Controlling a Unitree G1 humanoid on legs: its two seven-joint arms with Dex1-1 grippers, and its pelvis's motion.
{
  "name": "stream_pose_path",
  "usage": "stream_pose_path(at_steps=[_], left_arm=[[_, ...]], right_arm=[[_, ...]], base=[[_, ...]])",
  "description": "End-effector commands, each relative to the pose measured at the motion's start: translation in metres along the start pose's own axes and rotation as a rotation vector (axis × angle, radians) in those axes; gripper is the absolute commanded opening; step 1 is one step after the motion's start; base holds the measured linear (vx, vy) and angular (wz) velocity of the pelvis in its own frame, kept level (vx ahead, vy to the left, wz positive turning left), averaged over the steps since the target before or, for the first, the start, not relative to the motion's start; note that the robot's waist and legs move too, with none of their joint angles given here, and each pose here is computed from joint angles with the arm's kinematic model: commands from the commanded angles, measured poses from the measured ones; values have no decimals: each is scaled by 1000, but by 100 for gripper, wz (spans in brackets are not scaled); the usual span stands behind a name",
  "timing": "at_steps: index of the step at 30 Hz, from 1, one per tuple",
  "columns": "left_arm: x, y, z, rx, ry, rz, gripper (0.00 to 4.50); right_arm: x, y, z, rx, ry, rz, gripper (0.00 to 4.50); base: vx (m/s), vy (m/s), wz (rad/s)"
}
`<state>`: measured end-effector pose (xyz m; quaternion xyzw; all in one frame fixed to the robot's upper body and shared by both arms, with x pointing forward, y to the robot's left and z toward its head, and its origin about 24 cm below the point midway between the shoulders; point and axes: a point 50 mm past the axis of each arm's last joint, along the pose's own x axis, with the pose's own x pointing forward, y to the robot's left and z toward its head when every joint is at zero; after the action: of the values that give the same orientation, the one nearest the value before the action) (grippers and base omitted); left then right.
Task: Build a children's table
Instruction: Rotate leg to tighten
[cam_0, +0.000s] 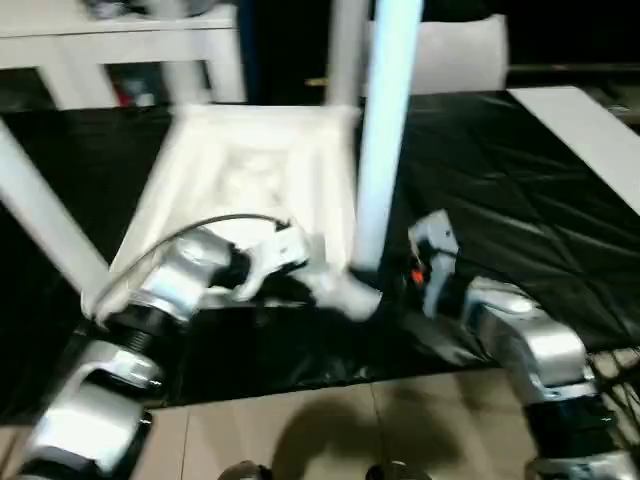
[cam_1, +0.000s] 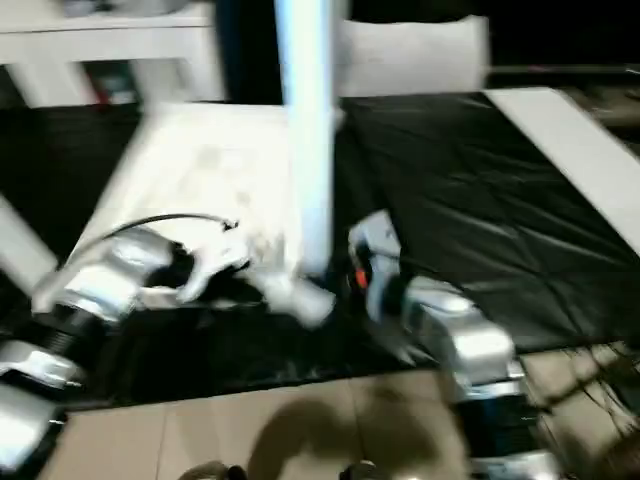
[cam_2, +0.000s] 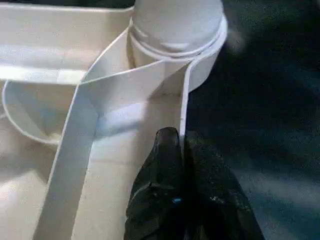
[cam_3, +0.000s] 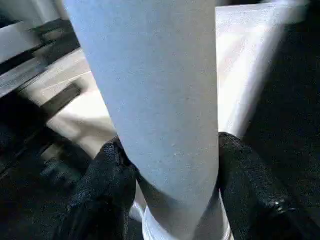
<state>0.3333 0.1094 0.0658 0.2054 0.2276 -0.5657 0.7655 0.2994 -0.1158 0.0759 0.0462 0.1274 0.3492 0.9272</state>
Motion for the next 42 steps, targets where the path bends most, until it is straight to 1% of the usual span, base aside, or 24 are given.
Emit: stream_pose_path(at_steps=[1,3,5,6,7,8,9,11,13,14,15,17,18,20,21,22,25,28,29,30,35,37,41,42], left_arm=[[11,-2,9,-59,-57,90,0],[16,-3,16,-95,-78,126,0],[21,-4,24,-112,-103,166,0],[28,-6,32,-116,-128,191,0],[30,-7,34,-110,-130,189,0],[31,-7,35,-106,-129,188,0],[31,-7,36,-100,-128,184,0],[31,-7,35,-74,-120,176,0],[25,-5,28,-19,-84,152,0],[24,-5,28,-14,-82,149,0],[20,-4,24,17,-68,124,0],[18,-4,23,27,-62,114,0],[12,-5,19,89,-59,36,0],[9,-6,18,112,-67,-18,0],[8,-7,18,115,-72,-38,0],[7,-7,18,112,-74,-50,0],[2,-9,14,198,-36,-134,0],[-3,-12,11,237,-21,-240,0],[-4,-13,10,241,-20,-265,0],[-6,-16,9,264,-7,-326,0],[-9,-22,4,309,53,-448,0],[-10,-24,3,322,70,-486,0],[-11,-25,3,340,90,-522,0],[-11,-25,2,351,102,-530,0]], right_arm=[[15,14,-19,68,87,-36,205],[21,15,-19,73,90,-93,203],[25,15,-18,102,83,-150,203],[30,20,-14,116,54,-163,203],[32,22,-12,123,41,-155,236],[33,23,-11,128,32,-153,256],[32,23,-9,125,20,-162,256],[30,21,-8,110,8,-166,280],[24,18,-5,73,-23,-136,299],[24,18,-4,68,-26,-131,308],[19,16,-2,35,-37,-91,318],[16,15,-1,23,-38,-76,333],[2,10,-1,-67,-18,25,337],[-6,8,-2,-117,0,82,363],[-9,7,-3,-135,9,100,373],[-13,5,-3,-147,20,123,373],[-23,-1,-3,-172,43,188,402],[-35,-6,-1,-213,83,290,421],[-37,-7,0,-219,95,316,421],[-42,-8,1,-220,133,382,436],[-49,-8,3,-231,208,528,436],[-50,-8,3,-238,231,574,436],[-52,-6,4,-216,245,654,436],[-51,-5,4,-212,245,670,412]], base=[[0,0,0],[0,0,0],[0,0,0],[0,0,0],[0,0,0],[0,0,0],[0,0,0],[0,0,0],[0,0,0],[0,0,0],[0,0,0],[0,0,0],[0,0,0],[0,0,0],[0,0,0],[0,0,0],[0,0,0],[0,0,0],[0,0,0],[0,0,0],[0,0,0],[0,0,0],[0,0,0],[0,0,0]])
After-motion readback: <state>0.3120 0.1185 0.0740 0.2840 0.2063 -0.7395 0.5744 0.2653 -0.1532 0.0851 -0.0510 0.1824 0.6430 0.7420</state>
